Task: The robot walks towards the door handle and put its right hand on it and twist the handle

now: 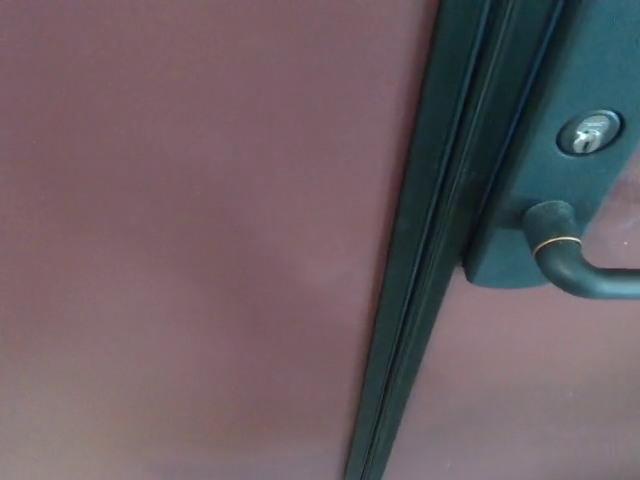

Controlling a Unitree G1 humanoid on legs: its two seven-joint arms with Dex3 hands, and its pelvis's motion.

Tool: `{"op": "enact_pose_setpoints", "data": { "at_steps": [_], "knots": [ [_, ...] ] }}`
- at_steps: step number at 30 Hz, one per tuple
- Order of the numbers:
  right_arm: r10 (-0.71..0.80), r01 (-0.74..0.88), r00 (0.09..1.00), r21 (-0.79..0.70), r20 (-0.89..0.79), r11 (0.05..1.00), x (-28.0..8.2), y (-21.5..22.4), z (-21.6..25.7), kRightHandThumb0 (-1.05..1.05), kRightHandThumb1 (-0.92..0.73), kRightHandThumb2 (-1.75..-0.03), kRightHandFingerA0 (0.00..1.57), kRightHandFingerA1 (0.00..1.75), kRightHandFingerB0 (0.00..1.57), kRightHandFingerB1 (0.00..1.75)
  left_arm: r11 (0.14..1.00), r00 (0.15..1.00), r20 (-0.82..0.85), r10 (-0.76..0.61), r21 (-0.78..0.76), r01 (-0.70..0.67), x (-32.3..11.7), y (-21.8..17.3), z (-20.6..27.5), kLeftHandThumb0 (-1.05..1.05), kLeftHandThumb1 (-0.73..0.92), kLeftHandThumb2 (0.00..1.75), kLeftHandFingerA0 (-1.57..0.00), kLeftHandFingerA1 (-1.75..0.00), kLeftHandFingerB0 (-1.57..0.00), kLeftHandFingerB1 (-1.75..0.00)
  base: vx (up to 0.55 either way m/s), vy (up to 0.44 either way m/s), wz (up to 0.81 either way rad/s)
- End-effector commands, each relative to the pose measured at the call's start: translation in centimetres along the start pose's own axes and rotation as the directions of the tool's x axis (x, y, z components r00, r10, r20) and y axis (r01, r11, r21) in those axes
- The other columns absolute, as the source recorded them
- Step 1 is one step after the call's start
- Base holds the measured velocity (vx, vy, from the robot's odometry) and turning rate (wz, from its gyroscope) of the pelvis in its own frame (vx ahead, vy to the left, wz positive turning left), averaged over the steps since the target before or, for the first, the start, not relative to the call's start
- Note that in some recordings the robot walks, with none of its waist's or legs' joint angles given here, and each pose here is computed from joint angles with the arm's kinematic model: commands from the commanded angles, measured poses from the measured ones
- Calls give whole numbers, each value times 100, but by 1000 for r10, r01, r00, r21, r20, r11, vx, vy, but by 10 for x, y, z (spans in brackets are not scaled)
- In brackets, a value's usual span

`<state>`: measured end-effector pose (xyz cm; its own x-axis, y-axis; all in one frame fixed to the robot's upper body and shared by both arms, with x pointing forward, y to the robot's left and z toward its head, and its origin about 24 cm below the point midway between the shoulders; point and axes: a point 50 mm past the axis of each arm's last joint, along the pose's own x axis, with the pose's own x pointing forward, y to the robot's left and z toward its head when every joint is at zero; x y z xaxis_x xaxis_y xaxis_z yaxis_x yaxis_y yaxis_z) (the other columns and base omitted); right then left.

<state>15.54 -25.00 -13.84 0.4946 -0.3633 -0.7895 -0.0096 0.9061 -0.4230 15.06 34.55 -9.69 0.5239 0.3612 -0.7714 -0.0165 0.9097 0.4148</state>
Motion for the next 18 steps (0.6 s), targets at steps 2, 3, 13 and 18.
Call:
{"op": "enact_pose_setpoints", "data": {
  "at_steps": [2, 3, 13, 18],
  "knots": [
    [13, -13, 999, 12, -31, 1000, -1, 1, -6, -26, -67, -60, 61, 47, 48, 39, 999, 1000, -24, 3, 37, -2, 0, -1, -3, -35, 59, 57, -66, -46, -50, -39, 0, 0, 0],
    [13, -13, 999, 6, -31, 1000, -1, 1, -6, -26, -67, -60, 62, 48, 48, 39, 999, 1000, -27, 5, 35, -4, 0, -1, -3, -36, 59, 57, -66, -46, -50, -39, 0, 0, 0],
    [27, -28, 999, -3, -46, 1000, -2, 3, -14, -35, -57, -76, 63, 59, 45, 49, 998, 999, -54, -5, 65, 8, -2, -3, -13, -37, 60, 58, -66, -46, -53, -40, 0, 0, 0],
    [40, -39, 998, 15, -52, 999, -3, 6, -15, -34, -57, -76, 65, 61, 44, 49, 996, 998, -60, -26, 86, 31, -3, -6, -17, -37, 59, 58, -68, -47, -53, -40, 0, 0, 0]
  ]
}}
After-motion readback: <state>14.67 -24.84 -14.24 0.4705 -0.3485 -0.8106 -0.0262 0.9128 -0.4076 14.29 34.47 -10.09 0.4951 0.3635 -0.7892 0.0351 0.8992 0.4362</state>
